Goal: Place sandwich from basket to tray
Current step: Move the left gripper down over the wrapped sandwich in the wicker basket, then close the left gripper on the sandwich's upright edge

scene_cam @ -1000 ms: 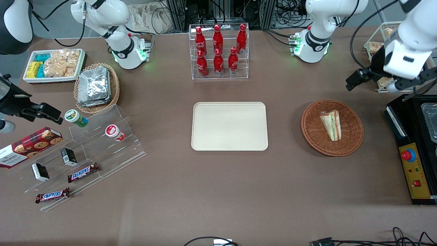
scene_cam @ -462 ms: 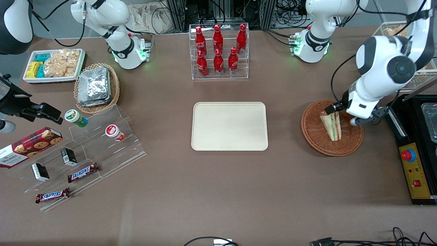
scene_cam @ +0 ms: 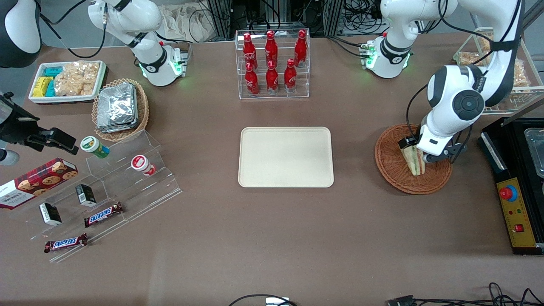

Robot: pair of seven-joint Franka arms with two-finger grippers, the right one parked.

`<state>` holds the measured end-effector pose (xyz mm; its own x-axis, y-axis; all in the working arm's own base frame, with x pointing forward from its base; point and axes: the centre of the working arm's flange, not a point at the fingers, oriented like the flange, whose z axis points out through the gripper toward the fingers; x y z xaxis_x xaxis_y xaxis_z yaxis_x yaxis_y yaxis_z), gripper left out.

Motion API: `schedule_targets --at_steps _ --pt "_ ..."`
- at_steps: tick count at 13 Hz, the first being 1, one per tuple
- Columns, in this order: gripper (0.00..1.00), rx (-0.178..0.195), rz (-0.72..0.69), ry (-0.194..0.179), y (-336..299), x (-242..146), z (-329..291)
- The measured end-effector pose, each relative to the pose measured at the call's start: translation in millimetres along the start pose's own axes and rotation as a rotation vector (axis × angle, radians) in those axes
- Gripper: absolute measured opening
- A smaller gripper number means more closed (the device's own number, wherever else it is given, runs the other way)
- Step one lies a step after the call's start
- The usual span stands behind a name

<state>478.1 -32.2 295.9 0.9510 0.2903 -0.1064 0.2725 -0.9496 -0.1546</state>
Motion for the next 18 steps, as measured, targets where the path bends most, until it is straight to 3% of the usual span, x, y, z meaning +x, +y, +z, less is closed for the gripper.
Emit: schedule_targets --at_steps 4,8,13,16,18 --pt "0.99 -0.006 0.009 0.037 -10 6 50" --pt "0.90 -0.002 0.014 0.033 -12 9 66" --pt "0.37 -0.002 0.015 0.034 -12 9 65" --pt "0.20 0.007 0.010 0.030 -14 11 53" --pt "0.20 0.021 0.010 0.034 -19 10 19"
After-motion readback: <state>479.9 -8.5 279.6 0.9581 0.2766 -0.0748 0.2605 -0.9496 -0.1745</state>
